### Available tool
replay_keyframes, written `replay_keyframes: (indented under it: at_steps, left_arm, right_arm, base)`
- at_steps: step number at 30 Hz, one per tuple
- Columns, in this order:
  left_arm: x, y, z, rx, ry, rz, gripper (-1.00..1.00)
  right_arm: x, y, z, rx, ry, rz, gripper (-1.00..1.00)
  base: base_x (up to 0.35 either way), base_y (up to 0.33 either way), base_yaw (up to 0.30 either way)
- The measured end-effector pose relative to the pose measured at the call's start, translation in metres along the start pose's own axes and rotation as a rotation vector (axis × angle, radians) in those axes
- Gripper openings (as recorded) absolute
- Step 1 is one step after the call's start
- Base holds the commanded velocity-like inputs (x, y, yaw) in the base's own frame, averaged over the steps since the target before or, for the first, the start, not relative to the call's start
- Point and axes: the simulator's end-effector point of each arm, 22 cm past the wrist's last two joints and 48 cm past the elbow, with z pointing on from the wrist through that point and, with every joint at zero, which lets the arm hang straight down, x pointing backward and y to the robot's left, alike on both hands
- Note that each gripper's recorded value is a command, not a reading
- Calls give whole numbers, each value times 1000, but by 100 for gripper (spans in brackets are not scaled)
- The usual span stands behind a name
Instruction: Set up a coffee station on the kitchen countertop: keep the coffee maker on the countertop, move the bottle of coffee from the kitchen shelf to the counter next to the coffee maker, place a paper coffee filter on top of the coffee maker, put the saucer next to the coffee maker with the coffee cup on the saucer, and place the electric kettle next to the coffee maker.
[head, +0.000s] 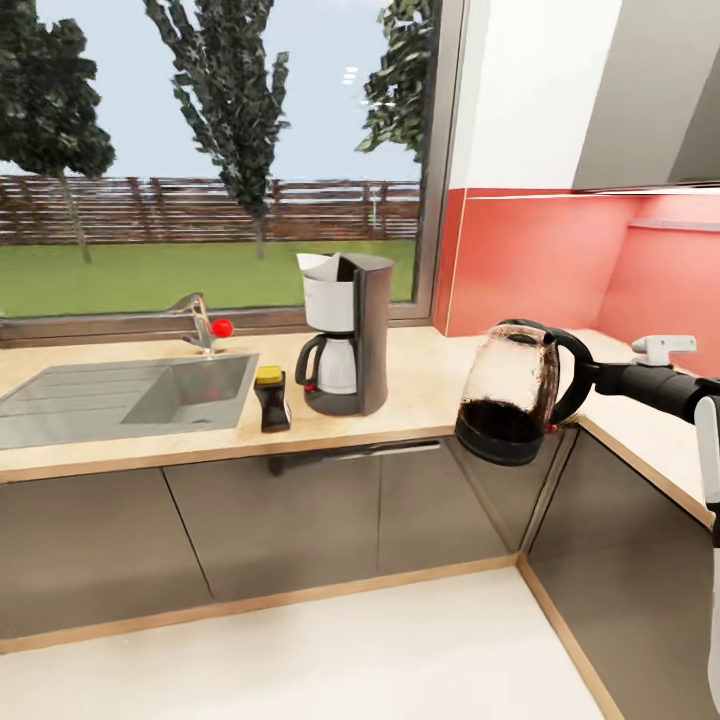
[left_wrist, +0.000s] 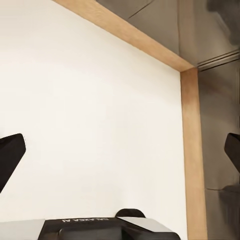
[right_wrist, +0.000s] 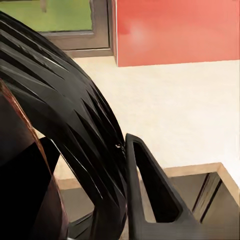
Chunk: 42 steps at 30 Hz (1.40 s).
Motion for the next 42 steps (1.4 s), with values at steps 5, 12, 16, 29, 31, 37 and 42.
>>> replay_keyframes:
  at_steps: [5,12,16,29,31,37,42]
  left_arm:
    - [0,0,0,0,0,0,100]
    - [0,0,0,0,0,1,100]
    - [0,0,0,1,0,1,100]
    - [-7,-13,-12,1,0,1,100]
    - [-9,-15,-14,0,0,1,100]
    - [-11,-20,-20,0,0,1,100]
    - [-14,-24,-24,0,0,0,100]
  right_arm:
    - [-1,0,0,-1,-2,0,-100]
    - [-1,0,-1,-3,-4,1,-100]
    - [-1,0,-1,-2,-4,1,-100]
    - [-28,2,-9,1,-23,-10,-100]
    - [-30,2,-10,1,-22,-12,-100]
    - [-38,3,-12,1,-22,-13,-100]
    - [-44,3,-14,2,-21,-14,-100]
  base:
    - [0,0,269]
    - [0,0,242]
    - [0,0,83]
    - [0,0,7]
    - [0,0,0]
    - [0,0,0]
    - [0,0,0]
